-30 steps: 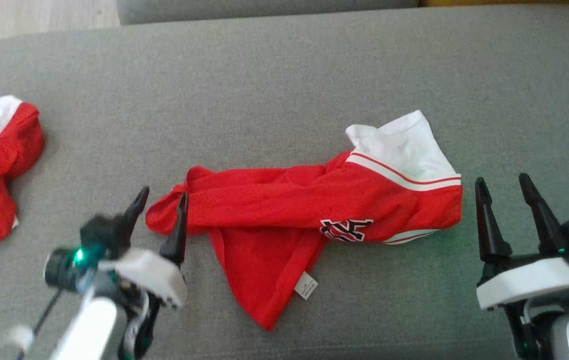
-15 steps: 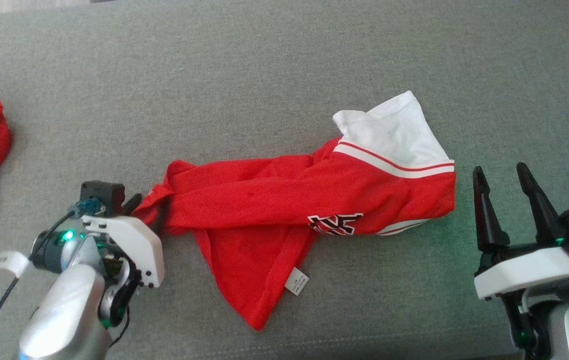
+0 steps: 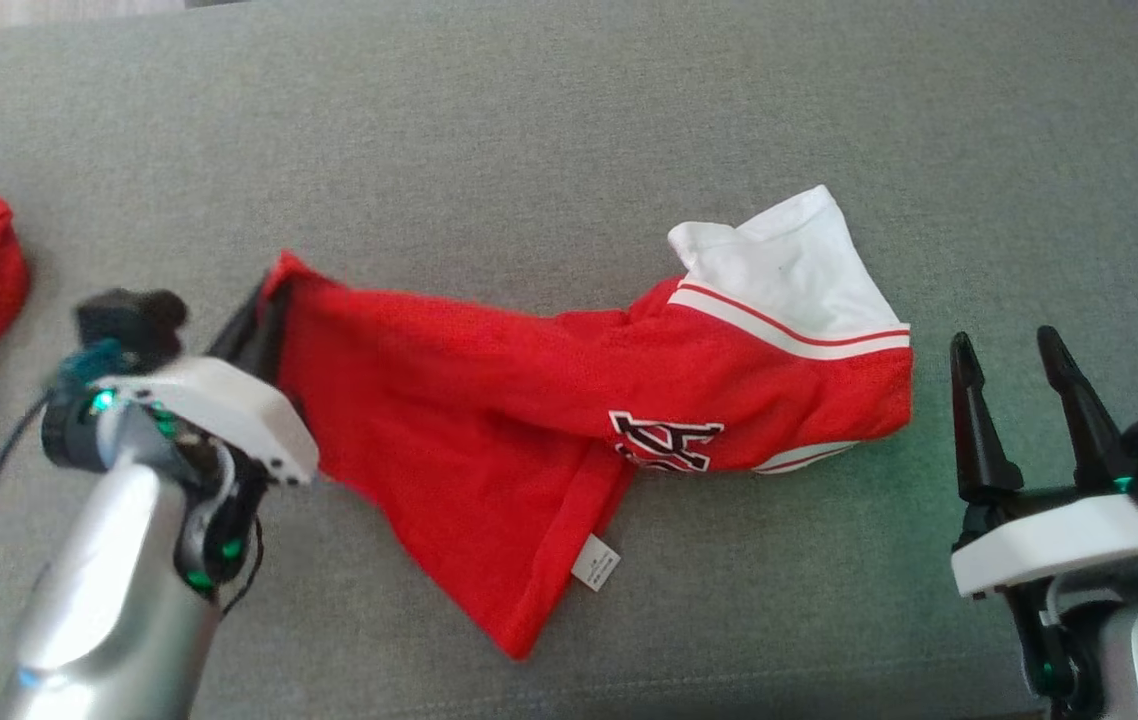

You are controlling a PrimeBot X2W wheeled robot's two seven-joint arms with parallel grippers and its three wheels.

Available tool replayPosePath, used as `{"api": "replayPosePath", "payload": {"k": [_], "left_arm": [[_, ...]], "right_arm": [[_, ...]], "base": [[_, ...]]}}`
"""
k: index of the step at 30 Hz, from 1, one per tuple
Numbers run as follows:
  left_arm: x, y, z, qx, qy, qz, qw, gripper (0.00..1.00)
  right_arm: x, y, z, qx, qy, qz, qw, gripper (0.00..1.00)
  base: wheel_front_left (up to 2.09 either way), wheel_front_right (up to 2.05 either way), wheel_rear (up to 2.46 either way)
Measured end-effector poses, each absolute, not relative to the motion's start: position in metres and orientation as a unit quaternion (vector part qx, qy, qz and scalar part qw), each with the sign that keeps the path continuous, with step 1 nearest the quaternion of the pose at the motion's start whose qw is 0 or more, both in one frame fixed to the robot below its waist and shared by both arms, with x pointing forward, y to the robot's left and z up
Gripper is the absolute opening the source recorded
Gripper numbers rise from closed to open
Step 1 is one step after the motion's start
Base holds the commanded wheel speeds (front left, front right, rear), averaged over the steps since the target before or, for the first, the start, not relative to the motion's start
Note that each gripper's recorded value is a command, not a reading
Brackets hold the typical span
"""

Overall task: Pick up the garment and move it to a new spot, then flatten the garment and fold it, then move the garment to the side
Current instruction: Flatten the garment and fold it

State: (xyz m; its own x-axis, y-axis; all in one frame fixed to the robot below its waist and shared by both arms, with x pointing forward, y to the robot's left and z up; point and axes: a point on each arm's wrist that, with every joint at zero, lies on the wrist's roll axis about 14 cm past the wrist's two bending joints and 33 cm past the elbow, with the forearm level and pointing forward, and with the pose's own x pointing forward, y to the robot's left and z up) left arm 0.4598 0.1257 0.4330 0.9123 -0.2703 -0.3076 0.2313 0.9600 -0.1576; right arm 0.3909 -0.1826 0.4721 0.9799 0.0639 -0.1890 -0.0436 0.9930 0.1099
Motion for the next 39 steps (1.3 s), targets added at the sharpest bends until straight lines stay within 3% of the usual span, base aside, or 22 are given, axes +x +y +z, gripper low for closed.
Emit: {"api": "replayPosePath", "payload": {"k": [6, 14, 22, 23, 24, 25, 26, 30, 39], "left_arm": [[0.468, 0.147, 0.472, -0.165, 0.096, -0.072, 0.979, 0.00], [0.388, 0.155, 0.382, -0.306, 0.226, 0.006, 0.925, 0.00], [0.373, 0.154, 0.362, -0.330, 0.243, 0.024, 0.912, 0.00], [0.373, 0.154, 0.361, -0.327, 0.243, 0.024, 0.913, 0.16], [0.373, 0.154, 0.361, -0.320, 0.243, 0.022, 0.915, 0.61], [0.373, 0.153, 0.361, -0.314, 0.241, 0.020, 0.918, 0.61], [0.373, 0.153, 0.362, -0.307, 0.237, 0.019, 0.921, 1.00], [0.379, 0.154, 0.371, -0.266, 0.211, 0.015, 0.941, 1.00], [0.406, 0.168, 0.446, -0.147, 0.068, 0.007, 0.987, 1.00]], "right_arm": [[0.392, -0.179, 0.475, 0.054, 0.093, 0.032, 0.994, 1.00], [0.394, -0.178, 0.470, 0.063, 0.099, 0.034, 0.992, 1.00], [0.396, -0.174, 0.465, 0.064, 0.110, 0.039, 0.991, 1.00], [0.396, -0.174, 0.465, 0.065, 0.111, 0.040, 0.991, 1.00], [0.396, -0.174, 0.466, 0.067, 0.110, 0.040, 0.991, 1.00], [0.396, -0.174, 0.466, 0.069, 0.109, 0.040, 0.991, 1.00], [0.396, -0.174, 0.466, 0.069, 0.109, 0.039, 0.991, 1.00], [0.396, -0.175, 0.470, 0.069, 0.102, 0.039, 0.992, 1.00], [0.395, -0.178, 0.491, 0.055, 0.064, 0.036, 0.996, 1.00]], "base": [[0.00, 0.00, 0.00], [0.00, 0.00, 0.00], [0.00, 0.00, 0.00], [0.00, 0.00, 0.00], [0.00, 0.00, 0.00], [0.00, 0.00, 0.00], [0.00, 0.00, 0.00], [0.00, 0.00, 0.00], [0.00, 0.00, 0.00]]}}
